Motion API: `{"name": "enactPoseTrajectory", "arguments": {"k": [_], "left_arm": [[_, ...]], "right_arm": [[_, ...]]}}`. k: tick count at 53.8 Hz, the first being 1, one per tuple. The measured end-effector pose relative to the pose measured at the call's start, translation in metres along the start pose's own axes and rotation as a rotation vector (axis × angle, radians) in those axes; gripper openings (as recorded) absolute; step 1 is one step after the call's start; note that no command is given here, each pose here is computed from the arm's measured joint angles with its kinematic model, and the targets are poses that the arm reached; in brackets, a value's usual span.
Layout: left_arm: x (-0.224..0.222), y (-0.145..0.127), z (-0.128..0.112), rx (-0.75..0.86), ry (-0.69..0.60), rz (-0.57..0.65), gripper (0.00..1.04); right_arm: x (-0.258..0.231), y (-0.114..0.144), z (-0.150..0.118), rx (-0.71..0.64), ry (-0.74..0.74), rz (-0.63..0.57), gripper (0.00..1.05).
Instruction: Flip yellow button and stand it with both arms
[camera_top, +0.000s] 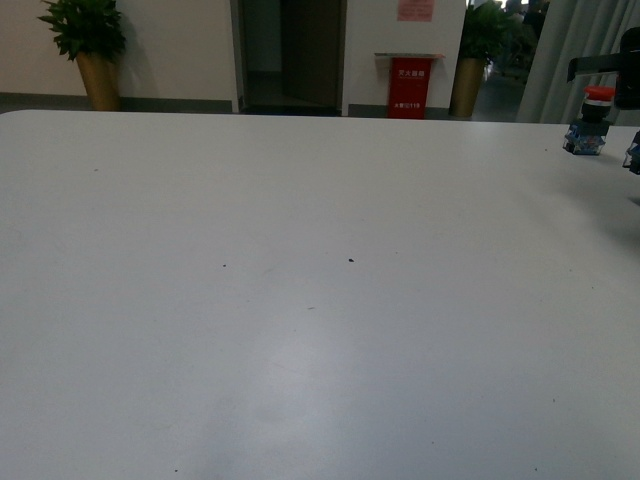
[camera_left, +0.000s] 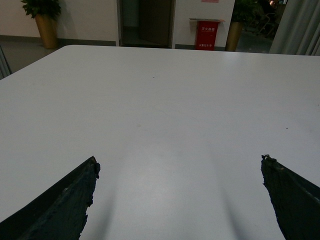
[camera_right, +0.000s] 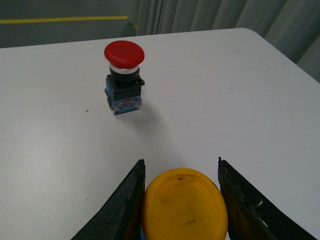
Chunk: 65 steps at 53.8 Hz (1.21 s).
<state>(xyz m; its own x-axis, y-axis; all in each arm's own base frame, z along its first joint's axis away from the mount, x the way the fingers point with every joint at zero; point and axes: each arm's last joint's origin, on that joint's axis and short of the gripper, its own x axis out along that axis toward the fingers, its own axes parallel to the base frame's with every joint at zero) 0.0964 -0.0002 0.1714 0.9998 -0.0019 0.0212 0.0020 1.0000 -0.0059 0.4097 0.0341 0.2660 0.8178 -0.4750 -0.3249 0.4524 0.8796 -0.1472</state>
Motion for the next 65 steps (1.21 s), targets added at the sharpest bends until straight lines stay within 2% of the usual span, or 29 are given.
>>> {"name": "enactPoseTrajectory", "arguments": {"k": [16,65], "left_arm": [[0.0,0.0,0.0,0.0,0.0,0.0,0.98],[0.0,0.0,0.0,0.0,0.0,0.0,0.98]], "right_arm": [[0.01,-0.006,-0.002,-0.017,-0.007,-0.038,0.37],[0.018,-0.006,-0.021,-0.057,0.02,-0.052,0.37]]}}
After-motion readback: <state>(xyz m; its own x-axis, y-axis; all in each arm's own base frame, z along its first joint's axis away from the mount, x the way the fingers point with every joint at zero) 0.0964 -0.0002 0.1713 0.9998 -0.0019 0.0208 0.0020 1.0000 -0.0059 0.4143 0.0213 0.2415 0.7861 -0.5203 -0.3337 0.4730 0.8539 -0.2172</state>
